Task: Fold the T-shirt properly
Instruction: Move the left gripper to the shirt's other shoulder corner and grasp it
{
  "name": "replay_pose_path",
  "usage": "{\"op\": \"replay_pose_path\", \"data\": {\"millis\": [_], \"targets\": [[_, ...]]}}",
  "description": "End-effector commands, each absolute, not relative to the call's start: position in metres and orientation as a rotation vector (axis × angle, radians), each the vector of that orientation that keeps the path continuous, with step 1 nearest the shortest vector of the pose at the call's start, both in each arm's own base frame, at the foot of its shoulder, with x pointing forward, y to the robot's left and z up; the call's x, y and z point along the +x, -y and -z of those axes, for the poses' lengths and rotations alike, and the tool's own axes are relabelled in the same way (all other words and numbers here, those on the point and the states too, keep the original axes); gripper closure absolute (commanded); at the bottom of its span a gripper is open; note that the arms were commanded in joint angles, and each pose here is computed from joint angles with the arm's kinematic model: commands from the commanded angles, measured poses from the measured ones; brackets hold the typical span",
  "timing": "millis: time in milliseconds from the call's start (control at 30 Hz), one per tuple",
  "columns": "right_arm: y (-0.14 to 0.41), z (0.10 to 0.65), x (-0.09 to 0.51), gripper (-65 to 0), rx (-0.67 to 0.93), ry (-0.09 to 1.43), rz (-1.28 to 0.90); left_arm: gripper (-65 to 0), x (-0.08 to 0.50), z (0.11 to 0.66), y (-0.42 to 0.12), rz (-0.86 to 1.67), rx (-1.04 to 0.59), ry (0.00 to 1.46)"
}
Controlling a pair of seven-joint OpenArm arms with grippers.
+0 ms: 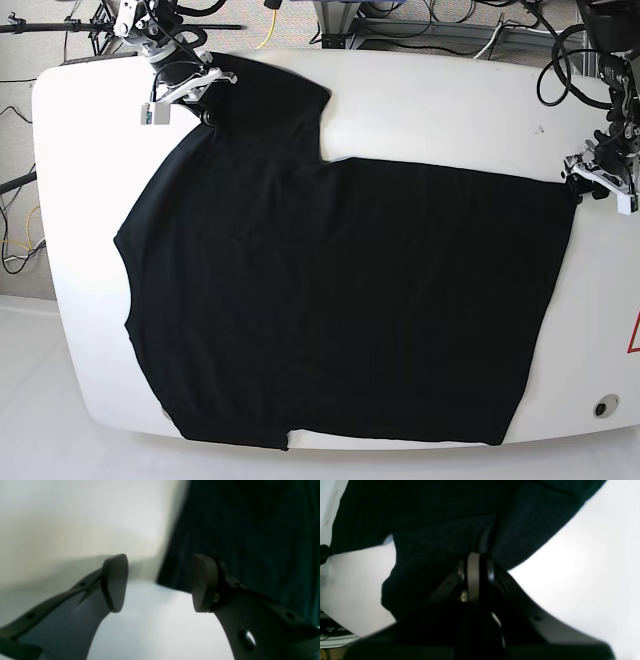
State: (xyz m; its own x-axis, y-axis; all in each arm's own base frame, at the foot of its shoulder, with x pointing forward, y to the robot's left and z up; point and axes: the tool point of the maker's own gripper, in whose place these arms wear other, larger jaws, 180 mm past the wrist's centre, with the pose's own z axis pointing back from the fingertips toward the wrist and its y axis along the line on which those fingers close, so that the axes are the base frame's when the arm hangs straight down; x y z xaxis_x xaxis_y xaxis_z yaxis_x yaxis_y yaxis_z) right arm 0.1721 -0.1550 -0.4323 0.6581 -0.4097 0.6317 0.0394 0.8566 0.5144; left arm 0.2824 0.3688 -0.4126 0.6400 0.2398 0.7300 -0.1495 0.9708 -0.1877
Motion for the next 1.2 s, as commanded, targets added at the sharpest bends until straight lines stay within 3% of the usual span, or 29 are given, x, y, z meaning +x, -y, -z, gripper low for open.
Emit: {"op": "replay_pose_path", "data": {"millis": [0,633,900,1033,1167], "targets": [[0.156,0.439,0.164,0.0,0.469,0.777,0.248,-37.4,0.276,0.417,-0.368,-0.185,-0.113,0.785],[0.153,0.438,0.167,0.0,0.479,0.782,0.244,-37.6,0.275,0.427,-0.339,-0.275,-0.301,0.728],[0.153,0.438,0.167,0.0,0.478,0.781,0.240,-35.2,0.271,0.434,-0.337,-0.273,-0.301,0.694],[0.151,0.438,0.167,0.0,0.480,0.779,0.233,-27.2,0.268,0.436,-0.337,-0.257,-0.286,0.670],[0.152,0.438,0.167,0.0,0.480,0.783,0.233,-11.5,0.272,0.432,-0.341,-0.257,-0.273,0.701]]}}
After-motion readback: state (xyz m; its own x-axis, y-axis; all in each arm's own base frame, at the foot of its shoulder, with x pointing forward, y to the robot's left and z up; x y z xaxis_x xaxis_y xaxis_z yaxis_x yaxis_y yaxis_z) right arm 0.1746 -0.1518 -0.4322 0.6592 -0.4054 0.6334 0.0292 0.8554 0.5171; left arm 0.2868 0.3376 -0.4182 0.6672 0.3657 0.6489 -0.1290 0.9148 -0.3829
